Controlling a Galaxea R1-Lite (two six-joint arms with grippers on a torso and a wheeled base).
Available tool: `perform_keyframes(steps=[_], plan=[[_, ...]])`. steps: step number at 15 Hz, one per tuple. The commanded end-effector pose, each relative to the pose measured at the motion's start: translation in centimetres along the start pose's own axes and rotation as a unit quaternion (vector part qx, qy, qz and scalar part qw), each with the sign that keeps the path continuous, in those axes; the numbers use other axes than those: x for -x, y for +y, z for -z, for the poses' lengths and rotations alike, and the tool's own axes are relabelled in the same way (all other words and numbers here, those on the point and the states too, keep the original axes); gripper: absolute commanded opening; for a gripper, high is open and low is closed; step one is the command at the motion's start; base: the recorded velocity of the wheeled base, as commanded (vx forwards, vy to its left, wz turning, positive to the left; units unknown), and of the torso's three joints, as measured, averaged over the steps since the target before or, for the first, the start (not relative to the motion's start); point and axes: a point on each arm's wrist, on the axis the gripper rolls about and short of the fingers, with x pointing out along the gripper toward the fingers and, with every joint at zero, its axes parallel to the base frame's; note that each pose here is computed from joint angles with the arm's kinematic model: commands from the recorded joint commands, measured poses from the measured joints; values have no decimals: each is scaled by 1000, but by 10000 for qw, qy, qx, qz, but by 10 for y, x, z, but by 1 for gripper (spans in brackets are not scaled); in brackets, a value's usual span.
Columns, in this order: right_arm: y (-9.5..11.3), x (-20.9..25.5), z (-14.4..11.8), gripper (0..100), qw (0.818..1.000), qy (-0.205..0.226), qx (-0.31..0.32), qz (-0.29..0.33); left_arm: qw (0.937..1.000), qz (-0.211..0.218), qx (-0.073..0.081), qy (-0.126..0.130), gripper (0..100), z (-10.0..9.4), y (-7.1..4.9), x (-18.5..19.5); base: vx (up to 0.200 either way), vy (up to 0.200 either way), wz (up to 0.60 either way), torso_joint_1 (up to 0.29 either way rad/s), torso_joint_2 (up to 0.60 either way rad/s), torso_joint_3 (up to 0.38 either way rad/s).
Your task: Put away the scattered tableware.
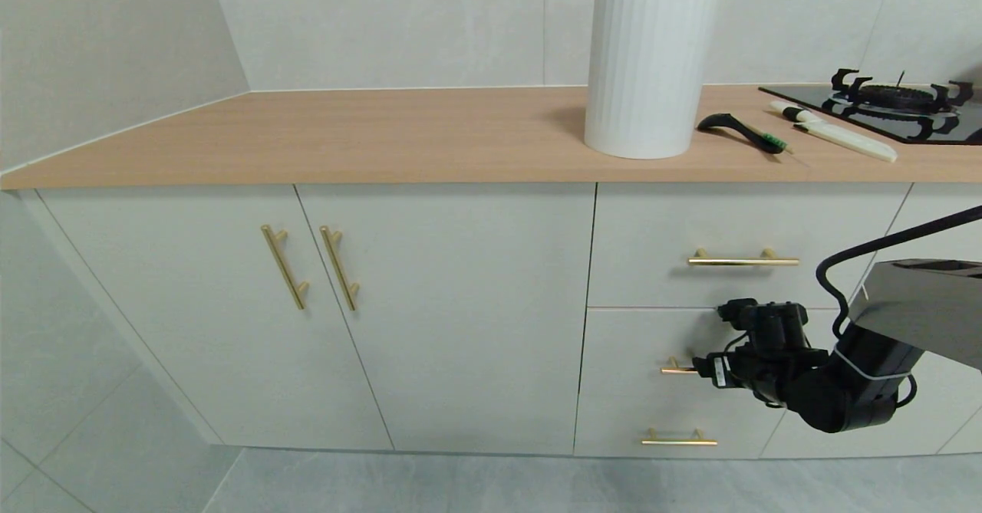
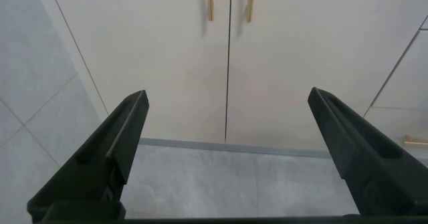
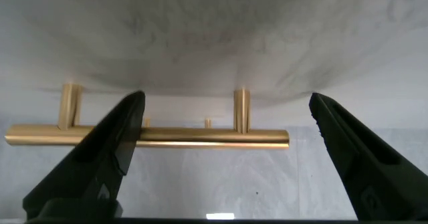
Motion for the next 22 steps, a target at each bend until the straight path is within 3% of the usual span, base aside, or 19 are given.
perform_keyframes(steps=[1,11,13,17,20,22], plan=[[0,0,1,100,10000,34,9,0,10000,-5,1,8,100,0,0,0,0,0,0,0,0,0],[2,16,17,100,9988,330,363,-93,10000,-5,1,0,100,0,0,0,0,0,0,0,0,0],[2,37,15,100,9986,304,406,-152,10000,-5,1,8,100,0,0,0,0,0,0,0,0,0],[-3,120,-29,100,9972,-570,329,-349,10000,-5,1,8,100,0,0,0,0,0,0,0,0,0],[-13,186,-62,100,9915,-982,309,-798,10000,-5,1,0,100,0,0,0,0,0,0,0,0,0],[-16,207,-77,100,9886,-1188,282,-885,10000,-5,1,8,100,0,0,0,0,0,0,0,0,0]])
